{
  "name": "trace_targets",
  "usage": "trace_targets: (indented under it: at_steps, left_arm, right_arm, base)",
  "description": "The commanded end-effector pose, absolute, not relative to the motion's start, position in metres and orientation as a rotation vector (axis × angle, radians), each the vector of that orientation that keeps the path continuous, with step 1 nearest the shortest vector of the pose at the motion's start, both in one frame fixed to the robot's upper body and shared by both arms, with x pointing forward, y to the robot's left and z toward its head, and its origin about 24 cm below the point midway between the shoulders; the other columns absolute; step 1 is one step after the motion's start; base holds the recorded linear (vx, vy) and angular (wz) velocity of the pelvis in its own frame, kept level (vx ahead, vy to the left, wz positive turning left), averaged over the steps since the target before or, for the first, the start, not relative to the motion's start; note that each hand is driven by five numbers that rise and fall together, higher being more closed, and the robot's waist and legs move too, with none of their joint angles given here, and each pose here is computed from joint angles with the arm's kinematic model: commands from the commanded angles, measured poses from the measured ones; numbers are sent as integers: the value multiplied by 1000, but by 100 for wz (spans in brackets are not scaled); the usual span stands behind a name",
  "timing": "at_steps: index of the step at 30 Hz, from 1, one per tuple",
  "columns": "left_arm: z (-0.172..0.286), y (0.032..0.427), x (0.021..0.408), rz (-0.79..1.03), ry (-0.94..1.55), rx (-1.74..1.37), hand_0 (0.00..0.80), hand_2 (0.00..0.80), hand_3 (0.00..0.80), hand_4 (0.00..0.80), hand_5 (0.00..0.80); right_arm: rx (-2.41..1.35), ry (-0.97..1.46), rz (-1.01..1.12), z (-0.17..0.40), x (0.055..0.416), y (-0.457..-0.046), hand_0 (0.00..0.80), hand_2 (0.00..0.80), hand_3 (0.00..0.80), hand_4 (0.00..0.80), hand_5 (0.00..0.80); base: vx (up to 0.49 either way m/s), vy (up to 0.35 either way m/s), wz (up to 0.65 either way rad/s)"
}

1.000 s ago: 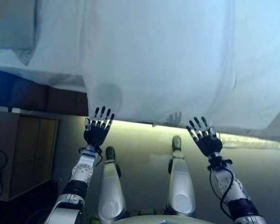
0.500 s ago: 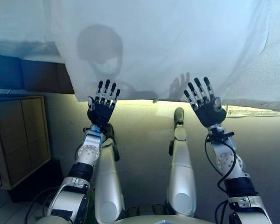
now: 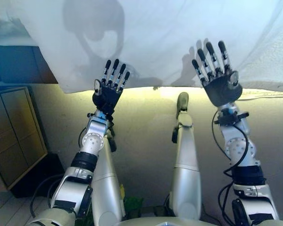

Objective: Make the bed neatly

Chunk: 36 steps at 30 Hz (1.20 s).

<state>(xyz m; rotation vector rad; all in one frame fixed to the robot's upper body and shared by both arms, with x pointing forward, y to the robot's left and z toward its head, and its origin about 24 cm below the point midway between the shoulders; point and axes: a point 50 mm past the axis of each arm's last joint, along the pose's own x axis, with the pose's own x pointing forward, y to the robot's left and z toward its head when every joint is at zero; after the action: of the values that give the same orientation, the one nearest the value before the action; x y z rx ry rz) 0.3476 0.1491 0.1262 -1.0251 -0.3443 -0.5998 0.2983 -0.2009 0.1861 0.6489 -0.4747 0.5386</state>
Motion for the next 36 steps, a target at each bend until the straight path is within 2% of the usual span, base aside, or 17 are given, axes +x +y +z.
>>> trace_targets:
  at_steps: [1,5,7,13,19,22,27,29,30,32,36]
  left_arm:
    - [152,158,355,-587,-375,-927,0,0,0,0,0]
    - [140,182,360,-369,-315,-931,0,0,0,0,0]
    - [125,203,361,-176,-257,-957,0,0,0,0,0]
    - [83,246,359,230,-98,-934,0,0,0,0,0]
    - [48,287,342,536,37,-935,0,0,0,0,0]
    - [38,301,333,596,67,-962,0,0,0,0,0]
    - [35,302,323,529,-118,-1148,0,0,0,0,0]
    - [34,298,316,445,-241,-1241,0,0,0,0,0]
    - [39,294,316,374,-314,-1286,0,0,0,0,0]
    - [61,276,315,104,-484,-1347,0,0,0,0,0]
    - [97,219,298,-391,-753,-1334,0,0,0,0,0]
  right_arm:
    - [605,-563,551,207,290,-207,0,0,0,0,0]
    - [600,-551,531,213,295,-213,0,0,0,0,0]
    - [581,-542,512,217,298,-221,0,0,0,0,0]
    - [520,-544,486,231,308,-235,0,0,0,0,0]
    - [485,-552,472,243,310,-236,0,0,0,0,0]
    - [496,-556,475,247,309,-236,0,0,0,0,0]
    - [510,-562,473,246,305,-238,0,0,0,0,0]
    - [504,-570,465,247,303,-242,0,0,0,0,0]
    - [498,-572,464,248,302,-243,0,0,0,0,0]
    - [481,-578,453,251,302,-246,0,0,0,0,0]
    - [478,-596,419,248,298,-248,0,0,0,0,0]
  base:
    - [0,0,0]
    - [33,32,-3]
    - [25,106,-3]
    - [12,98,8]
    - [7,57,1]
    - [0,0,0]
    - [0,0,0]
    - [0,0,0]
    - [0,0,0]
    - [13,10,2]
    - [-1,-19,14]
